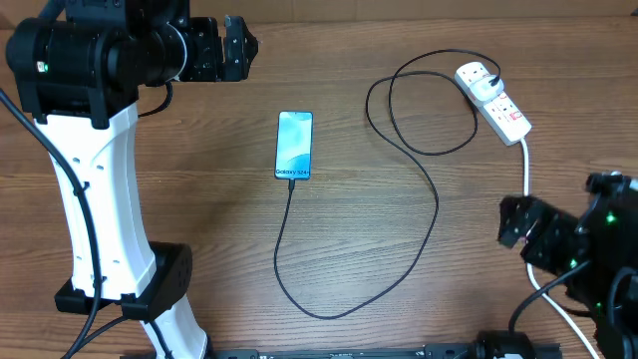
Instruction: Plug charger to phone and switch on socket
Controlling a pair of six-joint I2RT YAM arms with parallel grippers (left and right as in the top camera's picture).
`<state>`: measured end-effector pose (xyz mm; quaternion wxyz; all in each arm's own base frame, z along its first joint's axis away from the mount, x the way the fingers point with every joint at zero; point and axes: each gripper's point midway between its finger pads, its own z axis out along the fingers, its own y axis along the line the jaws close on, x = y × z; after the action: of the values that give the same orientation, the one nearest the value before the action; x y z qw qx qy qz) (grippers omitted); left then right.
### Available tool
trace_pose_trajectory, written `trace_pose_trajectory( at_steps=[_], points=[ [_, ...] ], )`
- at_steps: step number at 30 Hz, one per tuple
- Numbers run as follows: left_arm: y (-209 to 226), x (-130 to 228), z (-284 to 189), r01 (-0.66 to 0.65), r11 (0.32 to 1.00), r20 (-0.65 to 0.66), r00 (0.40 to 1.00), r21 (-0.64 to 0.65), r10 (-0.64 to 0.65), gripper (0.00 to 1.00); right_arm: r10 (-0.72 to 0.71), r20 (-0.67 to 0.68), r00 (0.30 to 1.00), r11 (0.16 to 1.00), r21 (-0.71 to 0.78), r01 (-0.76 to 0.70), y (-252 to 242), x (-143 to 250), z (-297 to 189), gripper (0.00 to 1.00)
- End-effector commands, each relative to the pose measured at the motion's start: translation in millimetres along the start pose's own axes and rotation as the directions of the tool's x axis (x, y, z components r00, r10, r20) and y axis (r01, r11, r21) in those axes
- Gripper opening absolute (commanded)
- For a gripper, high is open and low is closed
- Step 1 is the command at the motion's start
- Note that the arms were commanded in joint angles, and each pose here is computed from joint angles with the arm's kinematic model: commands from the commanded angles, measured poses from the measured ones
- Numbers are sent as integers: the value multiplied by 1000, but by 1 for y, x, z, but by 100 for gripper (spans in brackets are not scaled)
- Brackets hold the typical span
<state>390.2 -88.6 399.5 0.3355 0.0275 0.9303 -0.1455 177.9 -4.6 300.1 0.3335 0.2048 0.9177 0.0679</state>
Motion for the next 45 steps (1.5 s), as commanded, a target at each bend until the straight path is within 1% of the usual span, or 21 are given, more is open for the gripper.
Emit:
trace_pose_trajectory(
  at_steps=[1,26,29,32,35,40,45],
  points=[
    [1,1,3,0,1000,-9,1000,-5,0,100,-2,-49,999,1000,4,2,-1,10,5,100],
    [1,1,3,0,1000,-9,1000,-5,0,100,-6,-51,999,1000,8,7,-3,12,9,100],
    [1,1,3,0,1000,-8,1000,-5,0,100,-19,-2,1000,1000,-20,19,0,9,15,100],
    [1,1,3,0,1000,-9,1000,-5,0,100,-86,50,995,991,-96,91,11,12,24,100],
    [1,1,3,0,1000,-8,1000,-5,0,100,-136,145,980,975,-157,158,20,15,36,100],
    [1,1,3,0,1000,-8,1000,-5,0,100,-156,313,937,948,-218,230,24,21,51,100],
    [1,1,3,0,1000,-8,1000,-5,0,100,-157,429,890,932,-232,277,20,30,64,100]
  ],
)
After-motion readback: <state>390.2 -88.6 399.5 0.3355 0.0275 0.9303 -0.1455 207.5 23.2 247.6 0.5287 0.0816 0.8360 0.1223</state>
